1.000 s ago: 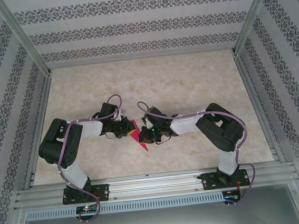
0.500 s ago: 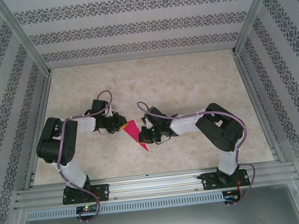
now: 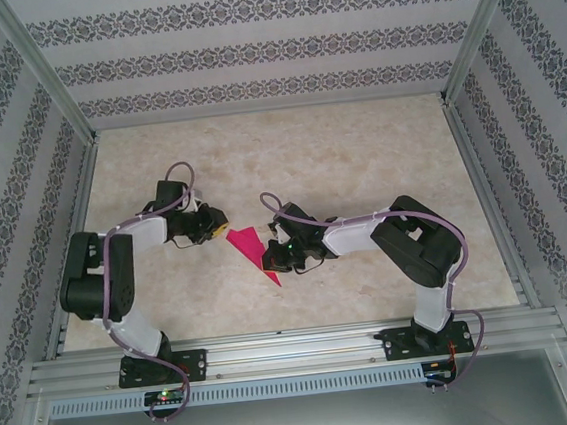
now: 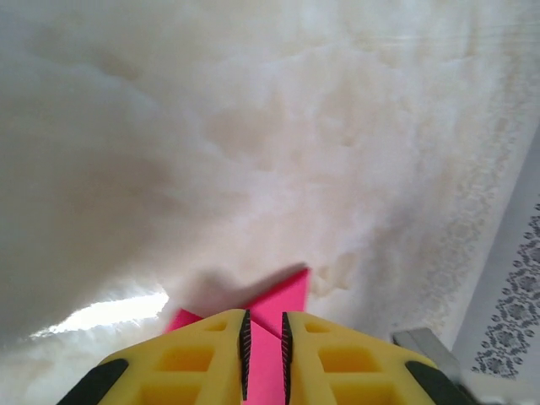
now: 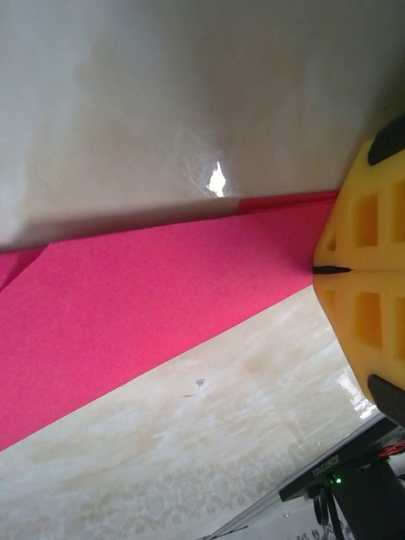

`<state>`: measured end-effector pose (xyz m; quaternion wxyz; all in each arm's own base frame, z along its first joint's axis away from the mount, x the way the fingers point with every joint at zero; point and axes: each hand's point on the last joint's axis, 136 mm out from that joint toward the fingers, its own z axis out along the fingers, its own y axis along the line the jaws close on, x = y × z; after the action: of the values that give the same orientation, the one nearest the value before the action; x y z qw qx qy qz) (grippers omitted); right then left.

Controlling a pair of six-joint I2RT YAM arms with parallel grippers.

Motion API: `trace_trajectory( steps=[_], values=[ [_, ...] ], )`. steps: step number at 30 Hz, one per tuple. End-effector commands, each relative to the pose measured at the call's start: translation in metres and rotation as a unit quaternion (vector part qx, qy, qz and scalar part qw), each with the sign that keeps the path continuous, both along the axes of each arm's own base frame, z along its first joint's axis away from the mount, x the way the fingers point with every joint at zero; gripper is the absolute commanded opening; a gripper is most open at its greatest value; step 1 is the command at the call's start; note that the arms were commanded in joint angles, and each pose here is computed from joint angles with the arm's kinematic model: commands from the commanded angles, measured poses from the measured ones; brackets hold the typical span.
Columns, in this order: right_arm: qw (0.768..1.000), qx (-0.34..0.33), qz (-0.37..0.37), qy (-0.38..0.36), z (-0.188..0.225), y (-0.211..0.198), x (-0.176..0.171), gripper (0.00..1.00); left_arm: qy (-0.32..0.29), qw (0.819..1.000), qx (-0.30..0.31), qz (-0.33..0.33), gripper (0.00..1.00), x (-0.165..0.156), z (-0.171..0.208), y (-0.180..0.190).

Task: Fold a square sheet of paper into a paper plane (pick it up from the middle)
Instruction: Fold the wing for the fifth time at the center of the table.

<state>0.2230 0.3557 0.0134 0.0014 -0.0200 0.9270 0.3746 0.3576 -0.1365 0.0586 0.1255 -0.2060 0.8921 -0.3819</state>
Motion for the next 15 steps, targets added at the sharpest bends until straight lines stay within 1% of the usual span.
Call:
trace_trajectory(
  steps=[1,4,7,9,13,15],
  values=[
    [0.99,-0.113,-0.008,0.083,-0.057,-0.042,-0.039,0.0,-0.011,1.0,-0.016,-0.021,0.21,-0.01,0.022,-0.011],
    [0.99,-0.11,-0.012,0.083,-0.057,-0.04,-0.038,0.0,-0.01,0.998,-0.023,-0.055,0.22,-0.022,0.025,-0.036],
    [0.991,-0.106,-0.015,0.082,-0.057,-0.039,-0.036,0.0,-0.007,0.996,-0.016,-0.083,0.21,-0.032,0.019,-0.061],
    [0.991,-0.102,-0.02,0.08,-0.056,-0.038,-0.033,0.0,-0.002,0.996,-0.008,-0.09,0.21,-0.036,0.01,-0.07],
    [0.992,-0.094,-0.025,0.077,-0.054,-0.036,-0.029,0.0,0.016,0.994,-0.029,-0.103,0.21,-0.039,-0.007,-0.089],
    [0.992,-0.093,-0.024,0.076,-0.054,-0.035,-0.029,0.0,0.024,0.994,-0.026,-0.105,0.21,-0.041,-0.017,-0.093]
  ],
)
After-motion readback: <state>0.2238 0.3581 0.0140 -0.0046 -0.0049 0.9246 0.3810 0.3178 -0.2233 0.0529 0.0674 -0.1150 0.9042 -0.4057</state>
